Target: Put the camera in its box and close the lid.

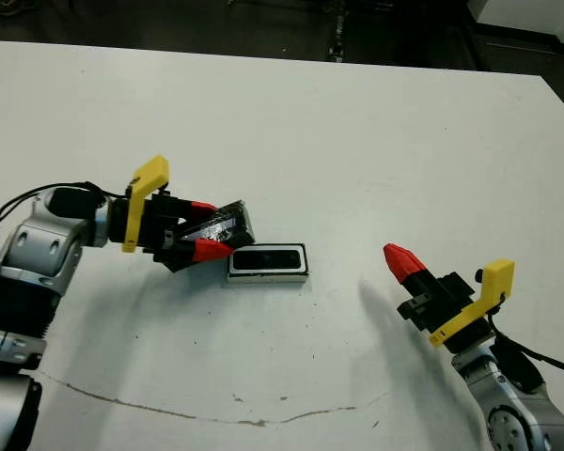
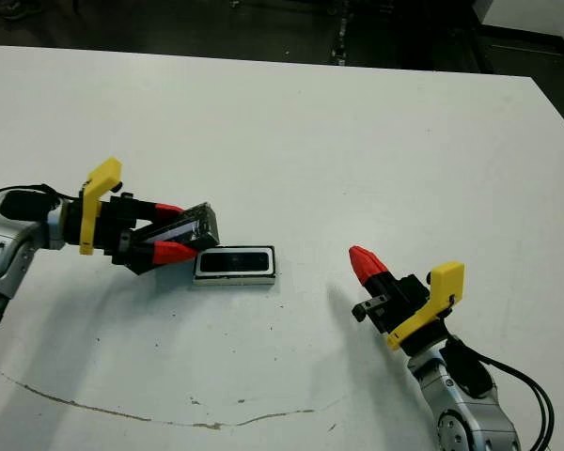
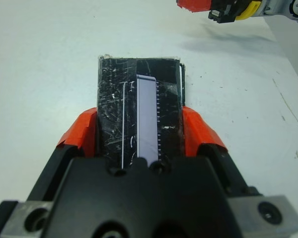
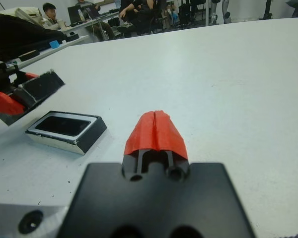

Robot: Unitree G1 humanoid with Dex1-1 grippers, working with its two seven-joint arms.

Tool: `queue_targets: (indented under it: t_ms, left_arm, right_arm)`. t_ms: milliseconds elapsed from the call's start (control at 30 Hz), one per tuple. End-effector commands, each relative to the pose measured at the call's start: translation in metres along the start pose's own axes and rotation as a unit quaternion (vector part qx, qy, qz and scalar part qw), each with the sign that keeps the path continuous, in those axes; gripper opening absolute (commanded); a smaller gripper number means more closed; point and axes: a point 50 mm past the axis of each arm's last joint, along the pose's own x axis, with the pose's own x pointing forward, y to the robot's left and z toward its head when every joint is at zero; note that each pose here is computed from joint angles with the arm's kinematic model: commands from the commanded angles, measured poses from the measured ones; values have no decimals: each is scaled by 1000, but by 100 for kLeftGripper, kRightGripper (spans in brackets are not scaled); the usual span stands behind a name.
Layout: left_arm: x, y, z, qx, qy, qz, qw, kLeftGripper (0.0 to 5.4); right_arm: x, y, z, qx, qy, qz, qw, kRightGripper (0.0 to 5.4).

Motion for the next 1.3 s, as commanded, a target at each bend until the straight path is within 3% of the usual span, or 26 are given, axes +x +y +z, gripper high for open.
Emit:
queue_targets:
  t_ms: [33,567,1033,1300]
  left_arm:
    - [5,-2,-8,-19,4,-10,1000,317]
    - [23,-5,-28,-50,-11,-40,998,317]
    - [42,-16,-31,-55,-60,-55,995,317]
    - [49,-22,-37,-80,-78,-64,992,317]
  right_arm:
    - [-2,-2,0,-3,3,-5,1000,0]
    - [-3,-3,-1,-7,3,-12,1000,0]
    - [-2,-2,-3,-1,4,-4,1000,0]
    - [-3,-1,-3,0,4,-5,1000,0]
